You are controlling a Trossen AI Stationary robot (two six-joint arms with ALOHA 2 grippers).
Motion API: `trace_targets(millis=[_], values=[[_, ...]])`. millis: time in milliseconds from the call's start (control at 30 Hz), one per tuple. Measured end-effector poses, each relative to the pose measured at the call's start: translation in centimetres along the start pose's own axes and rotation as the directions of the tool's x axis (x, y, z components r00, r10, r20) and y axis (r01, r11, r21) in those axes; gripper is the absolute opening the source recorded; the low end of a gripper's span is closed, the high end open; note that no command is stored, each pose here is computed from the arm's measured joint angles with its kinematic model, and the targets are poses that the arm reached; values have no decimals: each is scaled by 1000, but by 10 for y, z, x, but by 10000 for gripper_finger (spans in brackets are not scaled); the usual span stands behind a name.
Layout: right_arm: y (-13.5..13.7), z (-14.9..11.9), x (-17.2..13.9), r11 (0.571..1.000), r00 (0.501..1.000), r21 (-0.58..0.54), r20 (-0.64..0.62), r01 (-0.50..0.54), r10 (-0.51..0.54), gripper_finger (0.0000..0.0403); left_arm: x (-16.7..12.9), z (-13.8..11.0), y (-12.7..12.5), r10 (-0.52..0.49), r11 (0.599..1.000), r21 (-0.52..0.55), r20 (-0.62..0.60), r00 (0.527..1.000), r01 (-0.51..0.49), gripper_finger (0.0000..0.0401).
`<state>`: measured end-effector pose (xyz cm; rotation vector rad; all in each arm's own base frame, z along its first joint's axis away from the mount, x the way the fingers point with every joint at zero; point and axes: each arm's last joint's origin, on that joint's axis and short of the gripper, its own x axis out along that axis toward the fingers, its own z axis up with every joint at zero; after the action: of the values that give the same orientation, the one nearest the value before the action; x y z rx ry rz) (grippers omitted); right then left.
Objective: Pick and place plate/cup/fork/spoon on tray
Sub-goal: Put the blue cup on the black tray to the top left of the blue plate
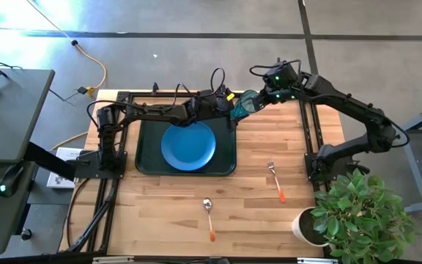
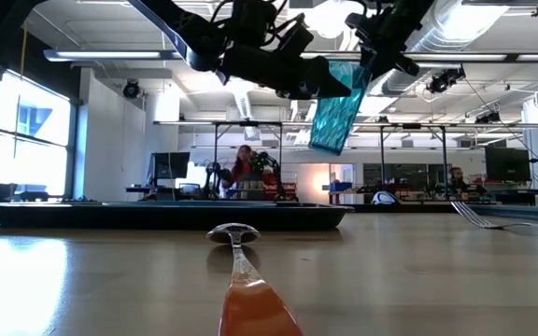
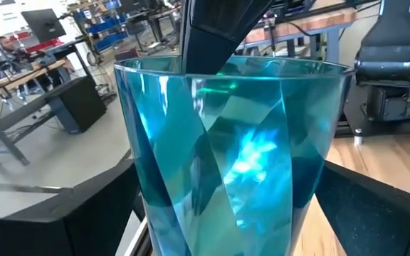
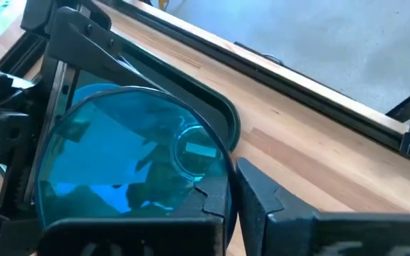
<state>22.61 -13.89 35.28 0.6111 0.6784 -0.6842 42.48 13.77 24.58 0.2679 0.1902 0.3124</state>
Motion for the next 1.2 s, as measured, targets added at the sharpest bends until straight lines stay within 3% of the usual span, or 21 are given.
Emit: trace_targets(millis=[500,800,1000,1200], values=[[1,3,-3,997,998,-62,63,34,-30,93,0,3,3,24,999,-30,27,999,-23,384],[2,10,-52,985,943,-107,321,132,-92,99,-4,-5,27,92,981,-167,-34,995,-96,383],[4,0,-70,981,928,-140,365,133,-74,99,-36,-34,47,204,945,-229,-138,969,-231,383],[5,-13,-56,974,931,-178,359,140,-68,99,-108,-56,47,394,880,-214,-167,904,-423,383]])
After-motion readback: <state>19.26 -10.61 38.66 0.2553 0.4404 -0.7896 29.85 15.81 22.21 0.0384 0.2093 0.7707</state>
